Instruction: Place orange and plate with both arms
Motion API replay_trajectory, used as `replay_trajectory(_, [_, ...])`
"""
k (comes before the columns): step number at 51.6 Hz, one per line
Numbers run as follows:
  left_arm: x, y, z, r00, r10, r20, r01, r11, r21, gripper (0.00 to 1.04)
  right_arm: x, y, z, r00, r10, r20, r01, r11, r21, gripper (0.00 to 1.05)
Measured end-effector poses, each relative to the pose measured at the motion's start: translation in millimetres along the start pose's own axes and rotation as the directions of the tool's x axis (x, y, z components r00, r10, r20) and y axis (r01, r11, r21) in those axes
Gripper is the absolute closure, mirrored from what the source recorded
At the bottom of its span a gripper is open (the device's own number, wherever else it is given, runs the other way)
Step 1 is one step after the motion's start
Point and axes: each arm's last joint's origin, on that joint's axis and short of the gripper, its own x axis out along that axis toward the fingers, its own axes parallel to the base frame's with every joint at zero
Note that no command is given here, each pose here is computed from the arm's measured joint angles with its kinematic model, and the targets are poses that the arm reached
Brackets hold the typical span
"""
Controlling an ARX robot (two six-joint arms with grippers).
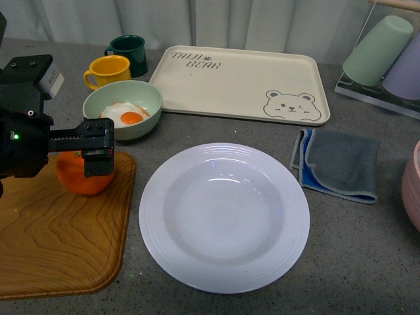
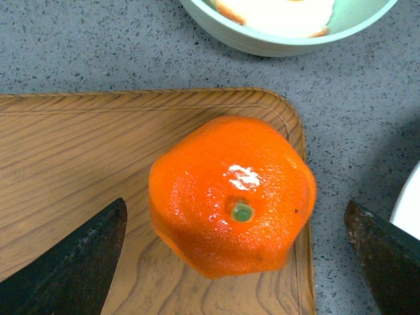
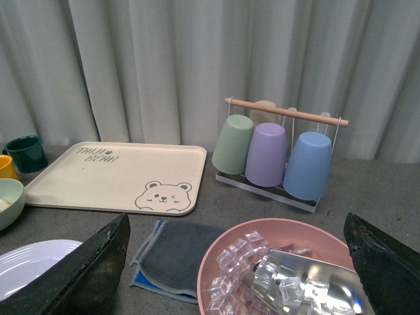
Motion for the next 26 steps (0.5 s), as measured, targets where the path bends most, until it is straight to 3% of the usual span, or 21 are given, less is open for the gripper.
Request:
replay_trajectory(8, [7.4,-0.4,0.4,1.000,0.007,-0.025,-0.007,1.000,-0.009,0.09,0.0,0.0,0.0,1.000,0.000,0.000,0.000,1.000,0.000,0.09])
replay_trajectory(18, [7.6,-0.6,0.7,1.000,0.010,-0.027,-0.010,0.999,-0.031,0.45,0.0,0.0,0.0,1.000,0.000,0.000,0.000,1.000,0.000,0.09])
replay_trajectory(26, [1.2,-5.0,4.8,1.000,-0.010,-0.004,0.009,0.999,-0.032,0.56,0.0,0.0,0.0,1.000,0.000,0.000,0.000,1.000,0.000,0.09])
